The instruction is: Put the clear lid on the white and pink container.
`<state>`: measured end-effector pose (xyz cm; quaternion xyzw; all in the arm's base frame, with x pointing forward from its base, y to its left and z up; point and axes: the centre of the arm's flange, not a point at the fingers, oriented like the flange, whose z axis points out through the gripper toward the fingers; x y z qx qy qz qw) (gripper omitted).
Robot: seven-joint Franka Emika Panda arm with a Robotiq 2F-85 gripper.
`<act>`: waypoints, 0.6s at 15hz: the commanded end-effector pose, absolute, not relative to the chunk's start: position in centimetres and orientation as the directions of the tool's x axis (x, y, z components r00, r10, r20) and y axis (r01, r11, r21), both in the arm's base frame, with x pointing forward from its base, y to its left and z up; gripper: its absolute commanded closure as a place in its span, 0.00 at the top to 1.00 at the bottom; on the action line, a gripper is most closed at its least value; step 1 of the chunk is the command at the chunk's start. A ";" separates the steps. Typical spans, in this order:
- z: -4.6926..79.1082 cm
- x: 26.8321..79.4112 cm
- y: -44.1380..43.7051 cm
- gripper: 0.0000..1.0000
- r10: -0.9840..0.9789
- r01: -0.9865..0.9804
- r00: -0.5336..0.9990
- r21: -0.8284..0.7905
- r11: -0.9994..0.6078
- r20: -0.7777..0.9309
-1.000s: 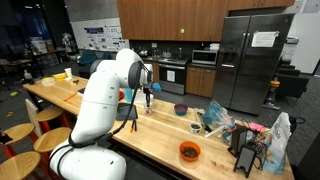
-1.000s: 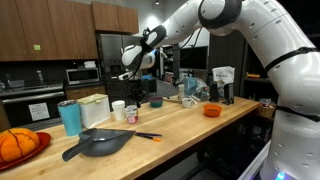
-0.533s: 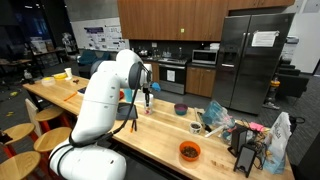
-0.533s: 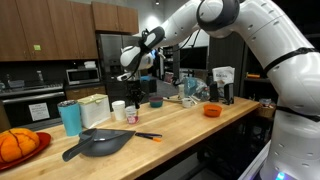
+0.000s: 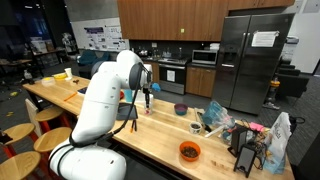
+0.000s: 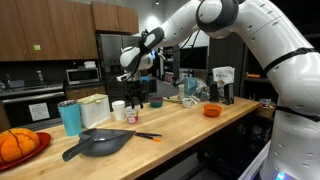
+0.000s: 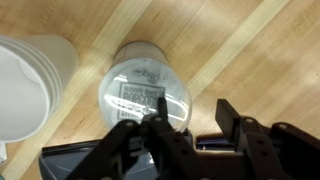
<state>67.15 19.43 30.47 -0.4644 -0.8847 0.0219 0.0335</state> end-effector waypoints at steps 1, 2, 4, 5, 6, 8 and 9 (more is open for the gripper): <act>30.9 67.5 19.6 0.84 0.822 0.819 -0.568 -0.079 0.569 0.029; 31.1 67.3 19.6 0.92 0.821 0.817 -0.571 -0.079 0.571 0.031; 32.4 66.3 19.9 1.00 0.815 0.812 -0.580 -0.065 0.580 0.025; 33.0 65.9 20.0 1.00 0.810 0.808 -0.586 -0.055 0.586 0.026; 33.7 65.5 20.1 1.00 0.810 0.809 -0.586 -0.036 0.586 0.021; 32.8 66.5 20.6 1.00 0.812 0.810 -0.583 -0.043 0.584 0.034; 32.7 66.5 20.6 1.00 0.812 0.810 -0.583 -0.045 0.584 0.035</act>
